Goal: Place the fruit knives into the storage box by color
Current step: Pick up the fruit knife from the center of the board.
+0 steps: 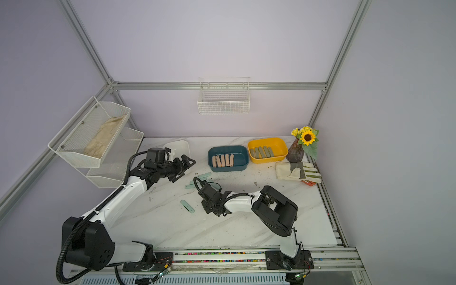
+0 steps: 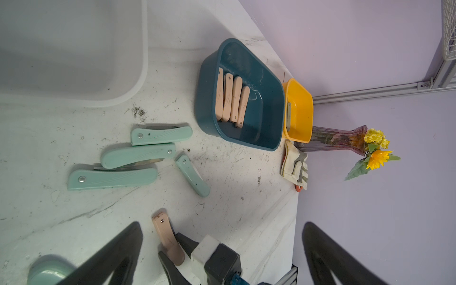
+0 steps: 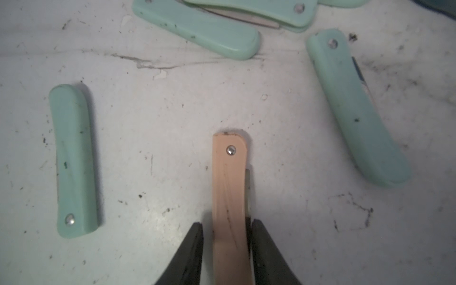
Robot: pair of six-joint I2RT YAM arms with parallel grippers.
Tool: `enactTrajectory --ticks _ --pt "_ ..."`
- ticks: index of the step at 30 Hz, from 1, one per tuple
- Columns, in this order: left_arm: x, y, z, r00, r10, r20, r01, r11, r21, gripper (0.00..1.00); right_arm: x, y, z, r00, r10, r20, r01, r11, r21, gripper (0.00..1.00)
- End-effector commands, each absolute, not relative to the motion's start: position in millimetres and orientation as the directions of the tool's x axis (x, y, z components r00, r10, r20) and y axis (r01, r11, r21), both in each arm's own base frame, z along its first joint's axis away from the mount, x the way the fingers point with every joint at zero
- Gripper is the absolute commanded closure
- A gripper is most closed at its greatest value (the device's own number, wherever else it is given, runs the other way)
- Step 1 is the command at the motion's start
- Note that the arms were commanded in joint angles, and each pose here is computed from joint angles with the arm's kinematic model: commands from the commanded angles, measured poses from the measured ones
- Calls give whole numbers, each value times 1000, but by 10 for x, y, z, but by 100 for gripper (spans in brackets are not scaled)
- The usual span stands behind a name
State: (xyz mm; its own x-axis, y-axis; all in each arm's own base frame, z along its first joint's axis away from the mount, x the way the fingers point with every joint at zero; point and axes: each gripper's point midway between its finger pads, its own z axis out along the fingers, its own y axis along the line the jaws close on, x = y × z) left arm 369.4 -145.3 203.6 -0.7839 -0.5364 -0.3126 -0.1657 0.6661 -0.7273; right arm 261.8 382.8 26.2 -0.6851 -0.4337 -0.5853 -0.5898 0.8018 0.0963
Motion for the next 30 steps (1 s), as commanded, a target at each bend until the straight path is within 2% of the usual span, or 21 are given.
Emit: enactTrajectory --ticks 1,10,15,30 --pt "3702 -1482 2068 -783 -535 -317 -144 652 -744 0 2390 3479 -218 -739 -530 -416 -585 811 5 64" --pt "3696 -1478 2043 -784 -536 -314 -149 653 -742 0 2363 3365 -213 -745 -526 -410 -571 821 -16 72" --pt "3691 -1473 2040 -783 -537 -315 -151 654 -741 0 2342 3407 -143 -755 -496 -428 -560 828 27 76" --pt "3725 -1508 2127 -784 -532 -320 -132 646 -751 0 2517 3593 597 -739 -363 -568 -520 842 140 79"
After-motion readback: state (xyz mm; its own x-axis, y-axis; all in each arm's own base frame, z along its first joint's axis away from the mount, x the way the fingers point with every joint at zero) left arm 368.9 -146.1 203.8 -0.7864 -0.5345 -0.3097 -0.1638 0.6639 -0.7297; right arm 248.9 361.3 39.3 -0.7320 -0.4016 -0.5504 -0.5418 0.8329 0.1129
